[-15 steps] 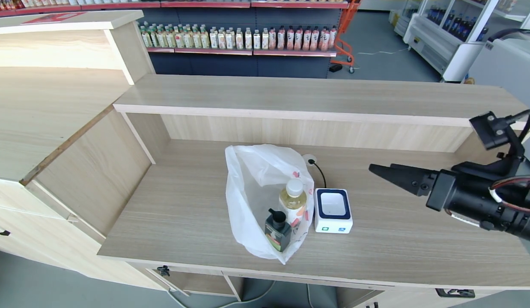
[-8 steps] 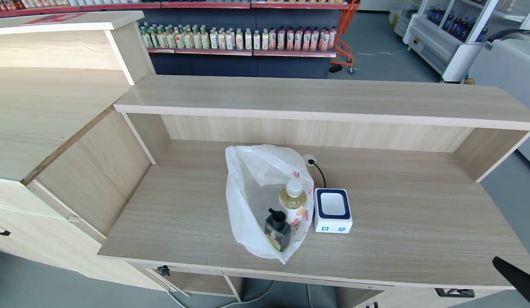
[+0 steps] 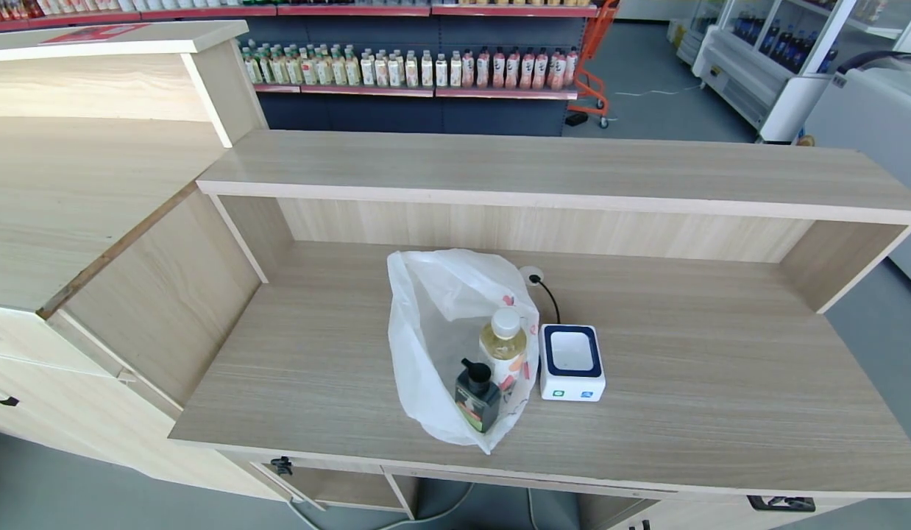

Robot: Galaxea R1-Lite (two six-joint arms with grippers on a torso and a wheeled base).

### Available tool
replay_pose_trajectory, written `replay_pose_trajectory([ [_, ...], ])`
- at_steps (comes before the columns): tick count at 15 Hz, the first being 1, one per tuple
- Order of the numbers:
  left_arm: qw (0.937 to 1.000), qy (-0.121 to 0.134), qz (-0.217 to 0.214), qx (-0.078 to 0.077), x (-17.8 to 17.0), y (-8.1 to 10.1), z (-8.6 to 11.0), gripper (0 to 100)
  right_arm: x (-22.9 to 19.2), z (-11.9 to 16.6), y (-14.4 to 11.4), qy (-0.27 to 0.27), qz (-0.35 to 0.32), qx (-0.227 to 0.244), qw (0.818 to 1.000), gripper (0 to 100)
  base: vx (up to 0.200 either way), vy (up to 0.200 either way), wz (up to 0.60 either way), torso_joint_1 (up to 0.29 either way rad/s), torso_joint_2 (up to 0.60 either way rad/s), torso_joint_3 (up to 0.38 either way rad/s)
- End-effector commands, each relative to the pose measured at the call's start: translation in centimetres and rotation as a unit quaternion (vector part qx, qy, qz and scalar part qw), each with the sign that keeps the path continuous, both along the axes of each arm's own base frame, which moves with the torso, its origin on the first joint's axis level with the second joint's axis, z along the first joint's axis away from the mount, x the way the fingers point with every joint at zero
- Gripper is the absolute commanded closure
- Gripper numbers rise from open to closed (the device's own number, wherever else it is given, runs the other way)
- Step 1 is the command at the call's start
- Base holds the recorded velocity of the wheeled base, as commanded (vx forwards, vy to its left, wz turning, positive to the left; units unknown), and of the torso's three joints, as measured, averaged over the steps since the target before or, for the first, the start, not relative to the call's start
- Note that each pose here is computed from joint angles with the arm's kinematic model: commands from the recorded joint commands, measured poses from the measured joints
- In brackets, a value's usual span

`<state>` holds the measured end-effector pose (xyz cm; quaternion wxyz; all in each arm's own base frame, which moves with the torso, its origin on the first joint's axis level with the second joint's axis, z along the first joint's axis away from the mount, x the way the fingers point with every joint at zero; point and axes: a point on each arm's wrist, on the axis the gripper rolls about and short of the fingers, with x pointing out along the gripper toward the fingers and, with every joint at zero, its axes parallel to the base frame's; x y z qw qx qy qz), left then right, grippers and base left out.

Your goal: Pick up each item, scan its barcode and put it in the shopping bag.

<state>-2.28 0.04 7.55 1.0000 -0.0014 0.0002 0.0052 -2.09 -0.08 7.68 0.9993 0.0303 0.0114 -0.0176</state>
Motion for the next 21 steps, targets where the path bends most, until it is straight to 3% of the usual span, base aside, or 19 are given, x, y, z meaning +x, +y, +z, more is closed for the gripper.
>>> replay_pose_trajectory([
  [1,1.0000,0.000,0.001,0.000,0.00,0.00,0.00,0,-0.20,-0.11,0.00,-0.013,0.000,0.002,1.000,0,0.000,0.000,0.00,0.000,0.00,0.000],
  [4,1.0000,0.000,0.000,0.000,0.00,0.00,0.00,0,-0.20,-0.15,0.00,-0.011,0.000,0.000,1.000,0,0.000,0.000,0.00,0.000,0.00,0.000],
  [5,1.0000,0.000,0.000,0.000,0.00,0.00,0.00,0,-0.20,-0.15,0.00,-0.011,0.000,-0.014,1.000,100,0.000,0.000,0.00,0.000,0.00,0.000],
  [16,1.0000,0.000,-0.001,0.000,0.00,0.00,0.00,0,-0.20,-0.13,0.00,-0.011,0.000,-0.019,1.000,100,0.000,0.000,0.00,0.000,0.00,0.000],
  [21,1.0000,0.001,-0.001,0.001,0.02,0.00,0.01,0,-0.20,-0.13,0.00,-0.011,0.000,-0.019,1.000,100,0.000,-0.200,0.00,0.003,0.00,0.001],
])
